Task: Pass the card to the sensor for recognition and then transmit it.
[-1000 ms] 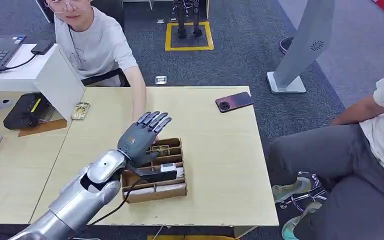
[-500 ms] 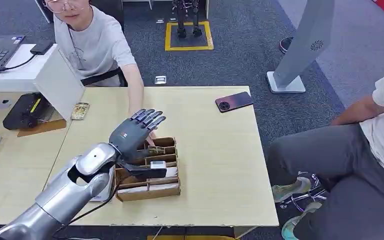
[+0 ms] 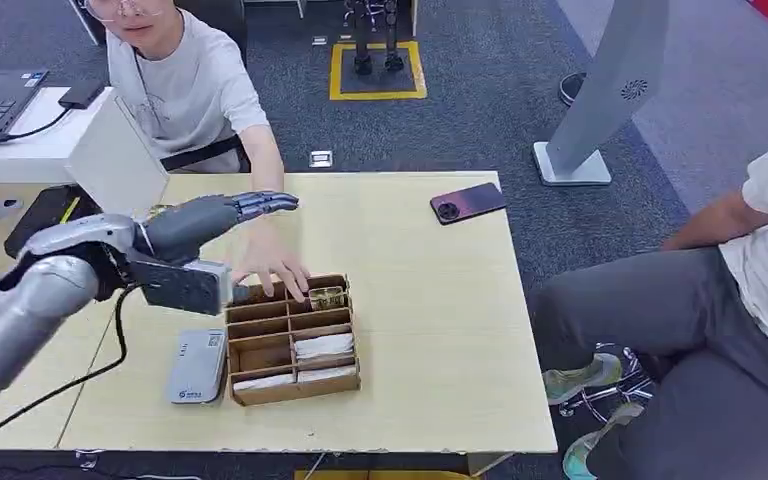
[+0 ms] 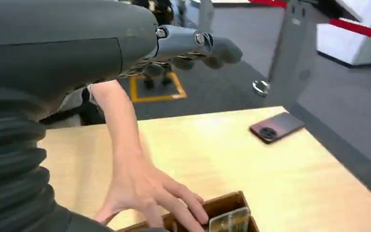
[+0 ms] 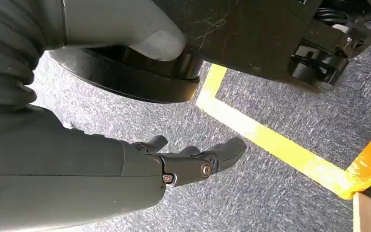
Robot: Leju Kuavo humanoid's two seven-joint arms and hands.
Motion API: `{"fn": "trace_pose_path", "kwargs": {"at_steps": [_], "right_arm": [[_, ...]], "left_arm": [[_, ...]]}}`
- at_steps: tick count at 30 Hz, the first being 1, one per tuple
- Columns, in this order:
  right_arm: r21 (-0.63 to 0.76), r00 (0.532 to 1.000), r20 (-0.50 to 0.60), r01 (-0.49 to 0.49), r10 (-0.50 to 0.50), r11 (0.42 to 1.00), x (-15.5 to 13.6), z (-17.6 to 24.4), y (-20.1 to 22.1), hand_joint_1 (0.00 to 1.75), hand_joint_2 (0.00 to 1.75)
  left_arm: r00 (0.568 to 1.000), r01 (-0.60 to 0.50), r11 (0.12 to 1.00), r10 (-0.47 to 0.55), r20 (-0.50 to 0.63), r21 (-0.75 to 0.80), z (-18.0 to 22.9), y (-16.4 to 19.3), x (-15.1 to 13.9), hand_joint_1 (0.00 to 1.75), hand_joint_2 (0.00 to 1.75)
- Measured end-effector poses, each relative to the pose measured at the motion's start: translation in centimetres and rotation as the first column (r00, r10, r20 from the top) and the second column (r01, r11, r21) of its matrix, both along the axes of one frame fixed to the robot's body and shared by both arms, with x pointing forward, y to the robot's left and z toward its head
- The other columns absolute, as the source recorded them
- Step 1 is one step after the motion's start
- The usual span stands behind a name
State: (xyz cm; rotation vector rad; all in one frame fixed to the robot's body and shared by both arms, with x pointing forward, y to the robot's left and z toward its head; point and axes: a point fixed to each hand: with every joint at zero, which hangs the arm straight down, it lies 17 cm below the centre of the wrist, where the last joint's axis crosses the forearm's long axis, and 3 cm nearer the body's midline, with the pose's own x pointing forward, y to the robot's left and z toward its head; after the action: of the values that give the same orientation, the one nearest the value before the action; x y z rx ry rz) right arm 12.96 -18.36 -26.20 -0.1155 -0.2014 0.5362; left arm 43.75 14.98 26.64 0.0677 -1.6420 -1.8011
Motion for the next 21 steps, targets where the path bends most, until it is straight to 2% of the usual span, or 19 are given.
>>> {"fn": "trace_pose_path", "kwargs": {"at_steps": [5, 9, 14, 21], "right_arm": [[0.006, 1.0, -0.006, 0.01, -0.009, 1.0, -0.1, -0.1, -0.2, 0.0, 1.75], [0.011, 1.0, -0.009, 0.017, -0.017, 1.0, -0.1, -0.1, -0.2, 0.0, 1.75], [0.011, 1.0, -0.011, 0.019, -0.019, 1.0, -0.1, -0.1, -0.3, 0.0, 1.75], [0.009, 1.0, -0.012, 0.02, -0.02, 1.0, -0.1, -0.1, -0.4, 0.0, 1.75]], "left_arm": [[0.992, 0.07, 0.997, -0.068, -0.11, 0.013, 9.2, 1.6, -4.1, 0.0, 1.75], [0.994, 0.077, 0.995, -0.071, -0.089, 0.069, 14.1, 1.5, -6.3, 0.0, 1.75], [0.997, 0.073, 0.986, -0.071, -0.021, 0.151, 15.5, 1.5, -7.2, 0.0, 1.75], [0.997, 0.071, 0.973, -0.067, -0.03, 0.218, 13.8, 1.2, -8.0, 0.0, 1.75]]}}
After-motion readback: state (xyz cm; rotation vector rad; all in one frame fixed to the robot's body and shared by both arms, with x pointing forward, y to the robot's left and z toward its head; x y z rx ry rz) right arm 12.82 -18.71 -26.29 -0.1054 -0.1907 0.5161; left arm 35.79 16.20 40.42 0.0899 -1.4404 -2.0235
